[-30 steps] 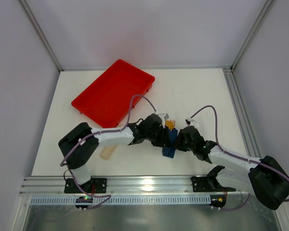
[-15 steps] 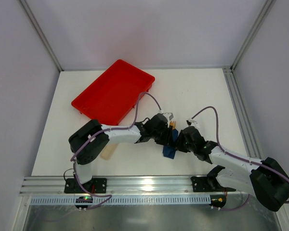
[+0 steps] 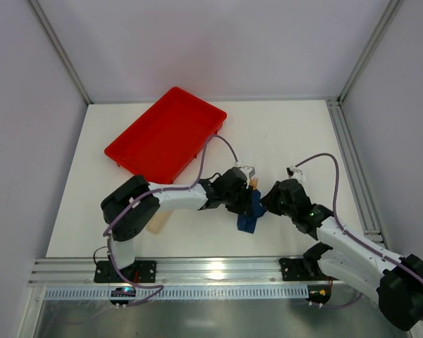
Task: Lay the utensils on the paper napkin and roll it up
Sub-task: Roll the napkin at the center of the board.
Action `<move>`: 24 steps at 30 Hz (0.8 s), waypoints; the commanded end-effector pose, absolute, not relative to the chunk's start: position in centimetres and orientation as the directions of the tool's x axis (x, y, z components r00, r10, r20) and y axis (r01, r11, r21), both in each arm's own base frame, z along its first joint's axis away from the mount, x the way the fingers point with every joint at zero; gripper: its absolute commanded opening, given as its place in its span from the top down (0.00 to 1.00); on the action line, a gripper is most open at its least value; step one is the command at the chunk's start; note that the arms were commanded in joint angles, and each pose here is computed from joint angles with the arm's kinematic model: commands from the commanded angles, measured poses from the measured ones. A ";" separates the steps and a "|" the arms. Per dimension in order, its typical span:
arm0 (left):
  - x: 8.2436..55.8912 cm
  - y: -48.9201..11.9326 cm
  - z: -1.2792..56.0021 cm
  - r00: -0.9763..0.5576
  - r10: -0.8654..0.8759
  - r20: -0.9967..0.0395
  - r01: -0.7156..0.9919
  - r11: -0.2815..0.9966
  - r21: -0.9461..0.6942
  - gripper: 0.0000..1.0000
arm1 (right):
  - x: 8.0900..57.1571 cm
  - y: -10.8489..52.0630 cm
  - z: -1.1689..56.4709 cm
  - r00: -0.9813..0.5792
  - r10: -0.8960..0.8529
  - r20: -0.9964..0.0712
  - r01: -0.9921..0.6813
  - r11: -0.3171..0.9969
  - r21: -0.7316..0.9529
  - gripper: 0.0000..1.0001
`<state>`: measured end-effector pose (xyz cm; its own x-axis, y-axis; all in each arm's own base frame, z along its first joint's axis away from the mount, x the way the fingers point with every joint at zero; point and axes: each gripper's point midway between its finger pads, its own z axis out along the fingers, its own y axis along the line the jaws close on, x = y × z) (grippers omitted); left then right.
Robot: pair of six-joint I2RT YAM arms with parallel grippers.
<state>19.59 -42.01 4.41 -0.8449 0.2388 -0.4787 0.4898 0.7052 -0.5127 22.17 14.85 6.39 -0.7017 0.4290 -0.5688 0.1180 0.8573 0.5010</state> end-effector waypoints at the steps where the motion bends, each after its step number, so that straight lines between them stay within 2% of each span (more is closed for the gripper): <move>1: 20.6 -42.8 5.9 -0.824 0.233 -0.516 0.507 0.709 -0.490 0.67 | 23.2 13.4 7.2 -0.667 0.450 -0.594 0.156 0.864 0.479 0.74; 4: 21.1 -43.6 7.0 -0.827 0.225 -0.515 0.501 0.711 -0.493 0.61 | 22.9 13.4 7.0 -0.665 0.456 -0.591 0.149 0.857 0.494 0.74; 10: 22.3 -44.4 8.3 -0.813 0.251 -0.525 0.517 0.726 -0.453 0.55 | 23.0 12.9 7.2 -0.651 0.465 -0.600 0.153 0.855 0.496 0.74; 24: 22.0 -41.7 6.8 -0.837 0.299 -0.459 0.477 0.809 -0.343 0.52 | 23.4 12.7 6.7 -0.649 0.488 -0.584 0.144 0.832 0.536 0.75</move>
<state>22.09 -42.57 7.07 -0.8383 0.2834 -0.4658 0.4812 0.7862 -0.3877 23.03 12.30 6.19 -0.6593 0.4924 -0.5682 0.1844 0.8386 0.5127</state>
